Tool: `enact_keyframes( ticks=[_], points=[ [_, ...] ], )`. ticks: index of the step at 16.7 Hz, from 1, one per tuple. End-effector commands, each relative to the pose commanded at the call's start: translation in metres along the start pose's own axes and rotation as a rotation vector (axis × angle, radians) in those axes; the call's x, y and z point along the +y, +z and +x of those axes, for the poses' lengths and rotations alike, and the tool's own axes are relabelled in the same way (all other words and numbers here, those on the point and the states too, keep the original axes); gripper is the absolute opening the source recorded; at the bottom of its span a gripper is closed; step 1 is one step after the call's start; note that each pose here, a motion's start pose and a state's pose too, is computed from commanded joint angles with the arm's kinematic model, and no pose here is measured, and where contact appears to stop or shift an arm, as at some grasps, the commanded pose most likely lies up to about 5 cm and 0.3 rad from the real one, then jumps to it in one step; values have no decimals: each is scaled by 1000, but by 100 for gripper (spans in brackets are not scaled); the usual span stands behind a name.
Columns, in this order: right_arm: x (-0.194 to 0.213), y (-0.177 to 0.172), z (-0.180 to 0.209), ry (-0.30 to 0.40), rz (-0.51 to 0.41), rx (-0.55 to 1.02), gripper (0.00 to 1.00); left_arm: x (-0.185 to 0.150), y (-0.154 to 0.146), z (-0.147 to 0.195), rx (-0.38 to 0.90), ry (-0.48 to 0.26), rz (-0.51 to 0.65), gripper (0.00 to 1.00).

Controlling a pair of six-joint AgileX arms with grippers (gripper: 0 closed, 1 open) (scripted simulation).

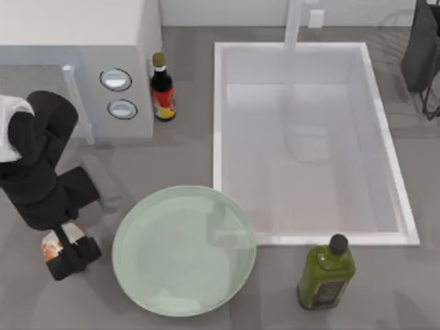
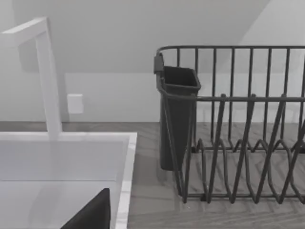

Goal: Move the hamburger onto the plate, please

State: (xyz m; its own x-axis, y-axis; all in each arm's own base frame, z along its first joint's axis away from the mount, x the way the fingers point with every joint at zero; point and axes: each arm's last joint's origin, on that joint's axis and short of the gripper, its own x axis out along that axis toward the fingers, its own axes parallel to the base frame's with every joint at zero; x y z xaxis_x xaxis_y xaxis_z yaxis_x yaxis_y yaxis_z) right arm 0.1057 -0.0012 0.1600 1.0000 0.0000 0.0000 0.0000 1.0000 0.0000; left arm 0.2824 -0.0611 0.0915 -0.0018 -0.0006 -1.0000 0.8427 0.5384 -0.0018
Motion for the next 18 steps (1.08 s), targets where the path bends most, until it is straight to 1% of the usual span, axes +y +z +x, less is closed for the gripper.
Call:
enact_keyframes(
  ticks=[9, 10, 17, 18],
  points=[
    [0, 0, 0, 0, 0, 0, 100, 0, 0, 0, 0, 0, 0, 2],
    [0, 0, 0, 0, 0, 0, 100, 0, 0, 0, 0, 0, 0, 0],
    [0, 0, 0, 0, 0, 0, 100, 0, 0, 0, 0, 0, 0, 0],
    [0, 0, 0, 0, 0, 0, 100, 0, -1, -22, -27, 2, -8, 0]
  ],
)
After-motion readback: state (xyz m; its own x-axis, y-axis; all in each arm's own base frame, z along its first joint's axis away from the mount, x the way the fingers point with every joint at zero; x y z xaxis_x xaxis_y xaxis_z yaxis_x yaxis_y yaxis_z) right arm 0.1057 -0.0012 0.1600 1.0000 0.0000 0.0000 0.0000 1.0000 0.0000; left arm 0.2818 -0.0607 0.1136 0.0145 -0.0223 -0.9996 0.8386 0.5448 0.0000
